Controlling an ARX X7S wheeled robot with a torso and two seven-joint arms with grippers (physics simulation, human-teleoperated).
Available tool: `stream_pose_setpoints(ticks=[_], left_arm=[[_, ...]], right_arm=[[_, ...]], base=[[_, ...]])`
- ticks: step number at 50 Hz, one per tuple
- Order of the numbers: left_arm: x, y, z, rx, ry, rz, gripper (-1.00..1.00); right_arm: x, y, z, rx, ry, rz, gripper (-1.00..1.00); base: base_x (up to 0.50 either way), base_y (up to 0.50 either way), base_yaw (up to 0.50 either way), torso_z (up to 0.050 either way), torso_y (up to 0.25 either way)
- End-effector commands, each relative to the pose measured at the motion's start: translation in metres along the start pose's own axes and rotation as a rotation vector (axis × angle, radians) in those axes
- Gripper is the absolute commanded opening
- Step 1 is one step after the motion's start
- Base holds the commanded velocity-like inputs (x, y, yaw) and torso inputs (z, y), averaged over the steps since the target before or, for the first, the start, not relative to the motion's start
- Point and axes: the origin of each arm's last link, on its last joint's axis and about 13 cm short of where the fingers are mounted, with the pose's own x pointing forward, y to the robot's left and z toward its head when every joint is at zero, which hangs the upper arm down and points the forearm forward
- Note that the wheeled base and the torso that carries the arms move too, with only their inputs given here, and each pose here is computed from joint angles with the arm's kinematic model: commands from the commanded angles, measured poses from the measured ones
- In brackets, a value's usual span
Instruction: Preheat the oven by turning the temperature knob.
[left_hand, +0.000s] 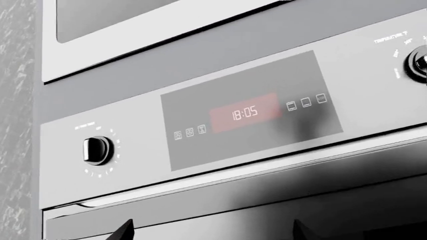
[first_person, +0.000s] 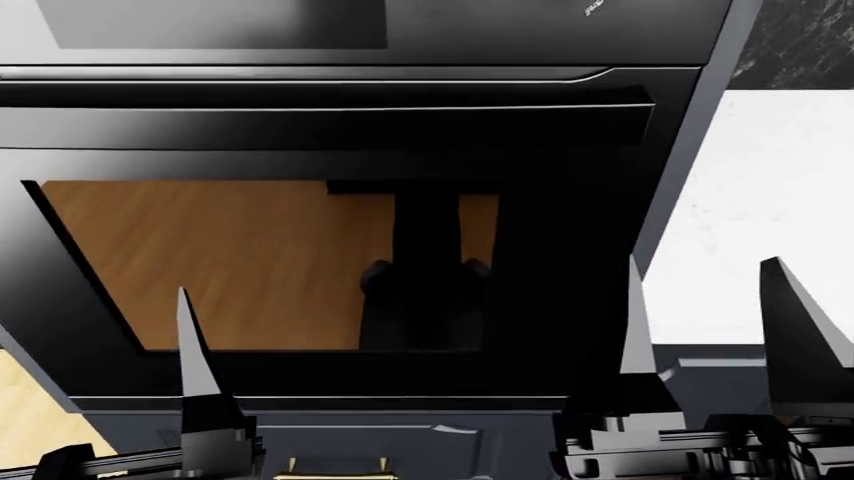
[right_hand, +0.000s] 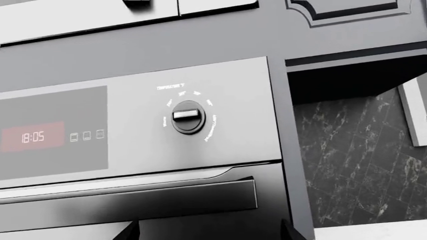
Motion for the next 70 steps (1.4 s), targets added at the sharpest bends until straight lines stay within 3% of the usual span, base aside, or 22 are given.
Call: stream_pose_setpoints(ticks=[1, 14, 16, 17, 22, 25, 27, 28, 36, 41, 48, 58, 63, 70], left_arm=[[0.000, 0.000, 0.000, 0.003, -0.001, -0.002, 1.00], [0.000, -0.001, 0.000, -0.001, 0.007, -0.011, 1.00], [0.000, -0.001, 0.000, -0.001, 0.007, -0.008, 1.00], [0.000, -0.001, 0.000, -0.002, 0.006, -0.008, 1.00], [0.000, -0.001, 0.000, -0.005, 0.010, -0.010, 1.00], [0.001, -0.002, -0.001, -0.006, 0.013, -0.012, 1.00], [0.001, -0.002, -0.001, -0.009, 0.014, -0.015, 1.00], [0.002, -0.002, -0.001, -0.009, 0.014, -0.015, 1.00], [0.001, -0.001, -0.001, -0.008, 0.010, -0.014, 1.00], [0.002, -0.001, -0.001, -0.010, 0.010, -0.015, 1.00], [0.002, -0.001, -0.001, -0.012, 0.010, -0.022, 1.00], [0.003, -0.003, -0.001, -0.009, 0.013, -0.028, 1.00], [0.002, -0.001, -0.001, -0.002, 0.015, -0.022, 1.00], [0.003, -0.003, -0.002, -0.004, 0.021, -0.032, 1.00]], right_arm=[[0.000, 0.000, 0.000, 0.002, -0.001, -0.002, 1.00], [0.000, 0.000, -0.001, -0.024, -0.019, 0.014, 1.00], [0.003, -0.002, 0.005, 0.026, -0.047, -0.008, 1.00], [0.006, -0.004, 0.007, 0.011, -0.065, -0.014, 1.00], [0.023, -0.013, 0.017, -0.123, -0.097, 0.034, 1.00], [0.032, -0.020, 0.030, -0.204, -0.055, 0.085, 1.00], [0.040, -0.024, 0.040, -0.309, -0.005, 0.095, 1.00], [0.053, -0.021, 0.053, -0.341, -0.133, 0.097, 1.00], [0.086, -0.024, 0.102, -0.678, -0.074, 0.186, 1.00], [0.090, -0.028, 0.126, -0.780, -0.062, 0.201, 1.00], [0.108, -0.036, 0.136, -0.917, 0.087, 0.382, 1.00], [0.121, -0.046, 0.138, -1.026, 0.221, 0.532, 1.00], [0.132, -0.046, 0.148, -1.099, 0.214, 0.529, 1.00], [0.156, -0.032, 0.161, -1.264, 0.186, 0.561, 1.00]], base=[[0.40, 0.00, 0.00, 0.000, 0.000], [0.14, 0.00, 0.00, 0.000, 0.000], [0.00, 0.00, 0.00, 0.000, 0.000], [0.00, 0.00, 0.00, 0.000, 0.000], [0.00, 0.00, 0.00, 0.000, 0.000], [0.00, 0.00, 0.00, 0.000, 0.000], [0.00, 0.00, 0.00, 0.000, 0.000], [0.00, 0.00, 0.00, 0.000, 0.000], [0.00, 0.00, 0.00, 0.000, 0.000], [0.00, 0.00, 0.00, 0.000, 0.000], [0.00, 0.00, 0.00, 0.000, 0.000], [0.00, 0.00, 0.00, 0.000, 0.000], [0.00, 0.00, 0.00, 0.000, 0.000], [0.00, 0.00, 0.00, 0.000, 0.000]])
